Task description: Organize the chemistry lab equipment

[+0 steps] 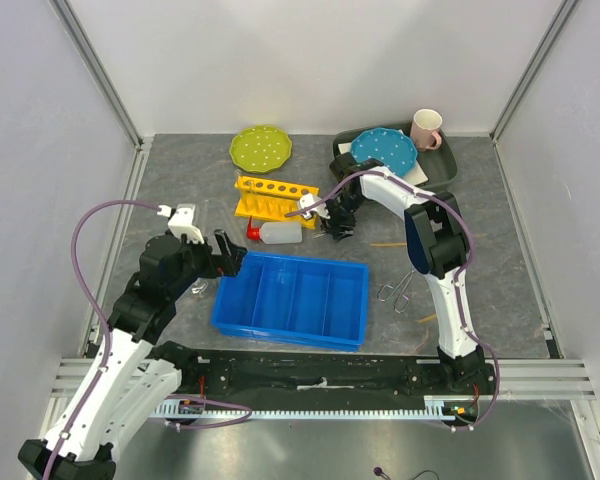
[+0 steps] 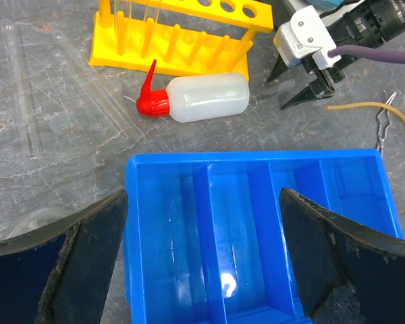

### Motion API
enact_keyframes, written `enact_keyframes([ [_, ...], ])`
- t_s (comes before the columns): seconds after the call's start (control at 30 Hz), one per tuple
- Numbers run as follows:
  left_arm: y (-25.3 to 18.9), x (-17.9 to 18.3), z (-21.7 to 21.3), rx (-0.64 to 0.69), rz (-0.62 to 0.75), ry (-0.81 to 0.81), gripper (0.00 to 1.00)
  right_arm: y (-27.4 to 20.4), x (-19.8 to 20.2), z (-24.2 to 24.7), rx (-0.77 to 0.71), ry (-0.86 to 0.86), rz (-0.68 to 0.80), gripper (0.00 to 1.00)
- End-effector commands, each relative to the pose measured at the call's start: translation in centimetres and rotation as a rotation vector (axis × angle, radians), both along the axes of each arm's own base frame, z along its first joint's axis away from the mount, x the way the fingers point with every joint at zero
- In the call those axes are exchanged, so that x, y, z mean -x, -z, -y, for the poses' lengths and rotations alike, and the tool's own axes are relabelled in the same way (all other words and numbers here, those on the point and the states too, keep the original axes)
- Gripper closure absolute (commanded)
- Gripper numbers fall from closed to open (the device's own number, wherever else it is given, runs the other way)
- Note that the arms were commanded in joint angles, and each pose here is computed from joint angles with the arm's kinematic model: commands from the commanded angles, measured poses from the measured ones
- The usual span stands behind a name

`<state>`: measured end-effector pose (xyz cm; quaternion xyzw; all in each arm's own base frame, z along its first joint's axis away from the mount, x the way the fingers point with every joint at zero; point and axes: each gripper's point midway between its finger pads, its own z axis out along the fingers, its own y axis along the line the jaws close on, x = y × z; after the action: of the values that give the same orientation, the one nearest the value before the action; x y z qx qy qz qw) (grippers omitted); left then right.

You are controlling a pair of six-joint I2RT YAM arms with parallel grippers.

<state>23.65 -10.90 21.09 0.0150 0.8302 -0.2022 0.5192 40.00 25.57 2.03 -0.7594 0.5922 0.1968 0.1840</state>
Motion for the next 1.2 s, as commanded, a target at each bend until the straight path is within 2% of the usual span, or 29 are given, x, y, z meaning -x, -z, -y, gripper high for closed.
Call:
enact_keyframes([
  [0.0,-1.3,-0.2,-0.2,-0.009,0.071,0.006,0.00,0.5,-0.4,0.4,0.028,0.016,0.010,0.46],
  [0.2,-2.0,0.5,0.1,0.009,0.090,0.032,0.00,0.6,0.5,2.3,0.097,0.048,0.010,0.69],
  [0.37,-2.6,1.3,1.4,0.046,0.094,0.115,0.00,-0.8,0.8,3.3,0.089,0.089,0.016,0.78],
  [0.6,-4.0,2.9,3.3,0.111,0.108,0.235,0.00,-5.3,0.6,4.5,0.029,0.163,0.073,0.80],
  [0.73,-7.0,3.4,3.7,0.170,0.206,0.256,0.00,-6.8,1.0,5.7,0.026,0.223,0.079,0.80],
  [0.87,-8.2,3.9,4.5,0.198,0.245,0.314,0.00,-8.8,1.6,6.5,0.002,0.269,0.092,0.80],
  [0.97,-8.8,3.9,5.8,0.222,0.241,0.386,0.00,-10.7,3.1,6.5,-0.043,0.267,0.087,0.80],
  [1.03,-8.8,3.7,6.9,0.259,0.193,0.436,0.00,-12.4,4.8,6.5,-0.082,0.248,0.086,0.80],
  [1.1,-10.1,4.1,8.4,0.339,0.173,0.508,0.00,-14.8,6.5,5.9,-0.158,0.209,0.096,0.80],
  [1.17,-9.6,3.5,9.6,0.400,0.100,0.541,0.00,-15.7,8.2,5.3,-0.209,0.180,0.083,0.79],
])
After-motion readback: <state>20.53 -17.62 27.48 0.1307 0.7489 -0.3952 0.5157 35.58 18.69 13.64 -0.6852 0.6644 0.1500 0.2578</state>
